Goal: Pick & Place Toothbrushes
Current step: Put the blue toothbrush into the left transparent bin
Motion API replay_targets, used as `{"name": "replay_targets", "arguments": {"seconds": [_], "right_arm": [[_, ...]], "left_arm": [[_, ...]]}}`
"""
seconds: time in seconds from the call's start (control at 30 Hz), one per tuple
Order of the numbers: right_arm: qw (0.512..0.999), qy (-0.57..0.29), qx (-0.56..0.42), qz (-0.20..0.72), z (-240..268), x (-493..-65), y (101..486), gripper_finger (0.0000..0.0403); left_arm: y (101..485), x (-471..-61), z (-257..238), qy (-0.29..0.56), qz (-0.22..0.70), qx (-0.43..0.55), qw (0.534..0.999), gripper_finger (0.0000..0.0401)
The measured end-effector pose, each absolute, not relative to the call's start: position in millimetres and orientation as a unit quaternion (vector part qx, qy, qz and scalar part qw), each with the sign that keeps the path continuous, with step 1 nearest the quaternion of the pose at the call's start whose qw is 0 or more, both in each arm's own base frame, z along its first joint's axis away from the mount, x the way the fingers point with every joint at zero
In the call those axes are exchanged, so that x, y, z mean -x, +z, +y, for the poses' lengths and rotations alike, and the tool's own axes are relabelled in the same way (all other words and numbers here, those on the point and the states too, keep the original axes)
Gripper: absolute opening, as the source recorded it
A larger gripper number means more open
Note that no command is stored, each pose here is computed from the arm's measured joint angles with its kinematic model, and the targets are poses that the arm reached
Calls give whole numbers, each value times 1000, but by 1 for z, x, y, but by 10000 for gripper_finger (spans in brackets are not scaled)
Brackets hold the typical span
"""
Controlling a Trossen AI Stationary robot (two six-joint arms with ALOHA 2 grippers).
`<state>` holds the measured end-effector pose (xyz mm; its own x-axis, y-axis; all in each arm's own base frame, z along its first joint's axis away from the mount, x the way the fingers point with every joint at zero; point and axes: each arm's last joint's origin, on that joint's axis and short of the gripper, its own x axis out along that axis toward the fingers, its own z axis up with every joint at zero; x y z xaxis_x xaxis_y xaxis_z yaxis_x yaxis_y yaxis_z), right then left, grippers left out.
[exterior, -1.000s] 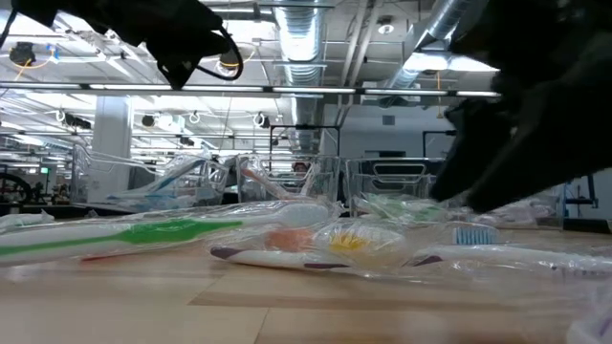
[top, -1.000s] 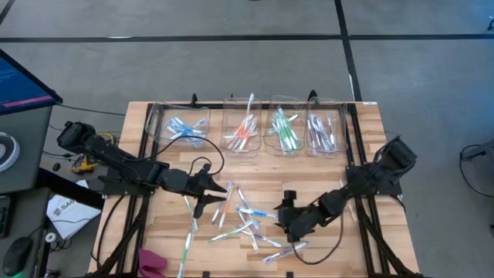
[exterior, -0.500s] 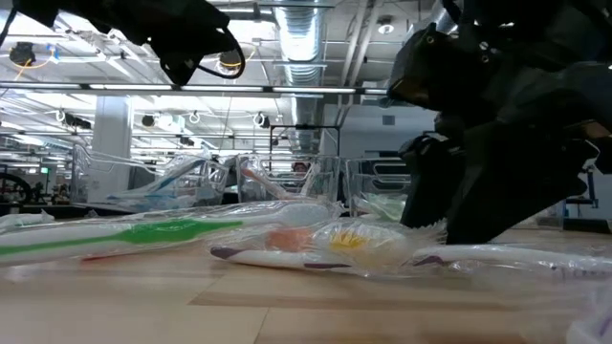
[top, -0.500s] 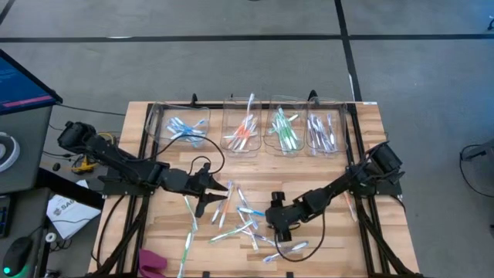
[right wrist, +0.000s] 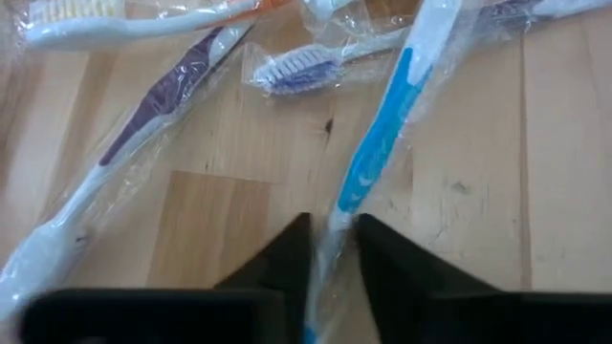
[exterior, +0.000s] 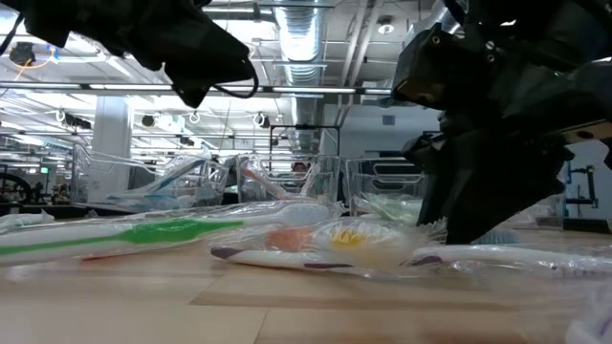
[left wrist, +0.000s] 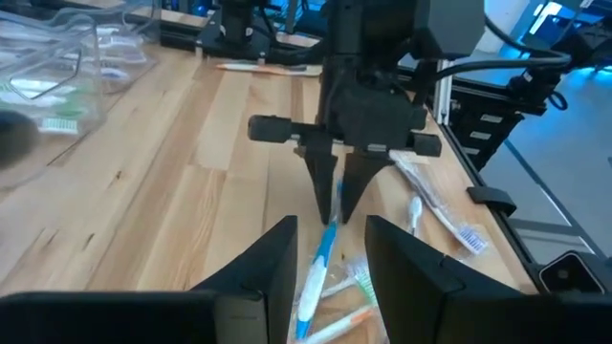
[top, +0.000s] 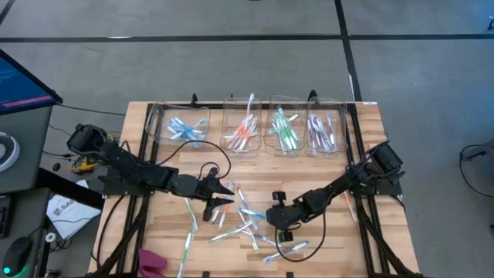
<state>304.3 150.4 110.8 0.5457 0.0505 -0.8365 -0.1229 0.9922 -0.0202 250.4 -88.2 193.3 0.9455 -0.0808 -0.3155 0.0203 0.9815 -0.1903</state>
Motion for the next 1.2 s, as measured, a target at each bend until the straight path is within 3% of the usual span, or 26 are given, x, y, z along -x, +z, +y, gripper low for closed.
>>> {"name": "replay_targets", "arguments": {"seconds": [0.07,0.13,0.33,0.53,0.87,1.2], "right_arm": [[878,50,41,475,150,-304,111,32],[878,51,44,475,150,-303,113,13],[873,16,66,483,147,-292,126,5],[888,-46,83,450,155,-266,163,3],[955,-74,134,255,192,-228,225,1],[974,-52,176,129,215,-249,238,0]], "left_arm": [[195,-250,-88,-26,160,94,982,117],[197,-249,-88,-27,155,96,983,117],[205,-246,-87,-31,141,101,984,117],[205,-247,-87,-32,138,101,985,117],[214,-255,-100,-68,31,41,996,117],[194,-274,-113,-76,-86,-27,993,117]]}}
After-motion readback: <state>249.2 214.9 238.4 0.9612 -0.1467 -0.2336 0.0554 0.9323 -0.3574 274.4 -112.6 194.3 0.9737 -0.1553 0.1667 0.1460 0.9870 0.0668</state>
